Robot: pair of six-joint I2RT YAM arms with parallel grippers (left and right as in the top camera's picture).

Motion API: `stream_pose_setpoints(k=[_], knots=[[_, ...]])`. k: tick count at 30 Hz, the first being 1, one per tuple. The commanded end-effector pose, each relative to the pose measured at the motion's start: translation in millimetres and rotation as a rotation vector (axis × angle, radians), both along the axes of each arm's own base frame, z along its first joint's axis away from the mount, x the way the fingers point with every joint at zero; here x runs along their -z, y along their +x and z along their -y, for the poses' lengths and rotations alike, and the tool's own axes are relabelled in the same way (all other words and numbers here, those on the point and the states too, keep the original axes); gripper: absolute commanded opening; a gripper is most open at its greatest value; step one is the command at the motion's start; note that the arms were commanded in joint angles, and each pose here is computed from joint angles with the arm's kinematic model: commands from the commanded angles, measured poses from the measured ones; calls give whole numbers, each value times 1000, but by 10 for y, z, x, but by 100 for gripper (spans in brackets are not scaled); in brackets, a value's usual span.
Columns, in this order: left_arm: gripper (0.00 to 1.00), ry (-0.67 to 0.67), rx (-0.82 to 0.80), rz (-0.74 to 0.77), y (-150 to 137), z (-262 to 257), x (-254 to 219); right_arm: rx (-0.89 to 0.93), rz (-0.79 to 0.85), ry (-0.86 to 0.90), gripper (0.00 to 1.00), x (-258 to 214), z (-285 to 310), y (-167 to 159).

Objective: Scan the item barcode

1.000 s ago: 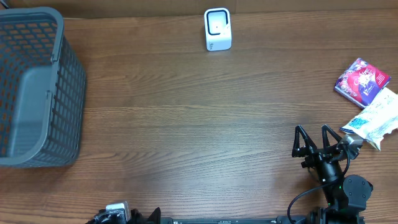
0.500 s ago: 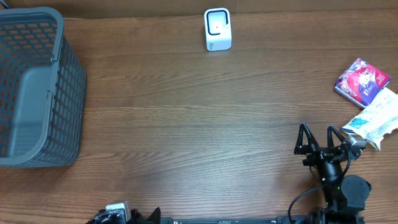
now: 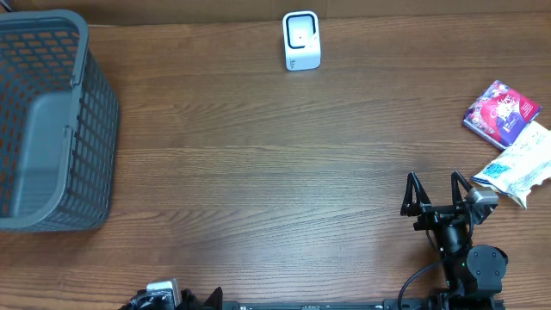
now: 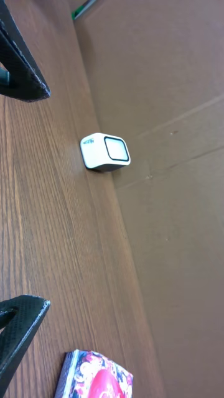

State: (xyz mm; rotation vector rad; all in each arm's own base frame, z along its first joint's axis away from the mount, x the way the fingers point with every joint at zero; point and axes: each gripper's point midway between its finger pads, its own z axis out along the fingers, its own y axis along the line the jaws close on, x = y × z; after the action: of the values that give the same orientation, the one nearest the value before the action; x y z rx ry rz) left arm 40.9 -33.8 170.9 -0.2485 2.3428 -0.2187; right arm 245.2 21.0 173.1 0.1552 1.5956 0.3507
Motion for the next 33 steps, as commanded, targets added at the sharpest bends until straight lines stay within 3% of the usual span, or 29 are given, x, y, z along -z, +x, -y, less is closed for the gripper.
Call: stream_pose_setpoints(k=[1, 23, 28, 33], knots=[[100, 5, 1, 12, -12, -5, -11, 21, 7, -15, 100, 15, 40, 3], [100, -37, -18, 42, 41, 17, -71, 21, 7, -15, 100, 15, 40, 3], [100, -156, -34, 303, 497, 29, -590, 21, 7, -15, 100, 15, 40, 3], [100, -15, 109, 594, 1030, -13, -1015, 21, 7, -15, 100, 15, 40, 3]])
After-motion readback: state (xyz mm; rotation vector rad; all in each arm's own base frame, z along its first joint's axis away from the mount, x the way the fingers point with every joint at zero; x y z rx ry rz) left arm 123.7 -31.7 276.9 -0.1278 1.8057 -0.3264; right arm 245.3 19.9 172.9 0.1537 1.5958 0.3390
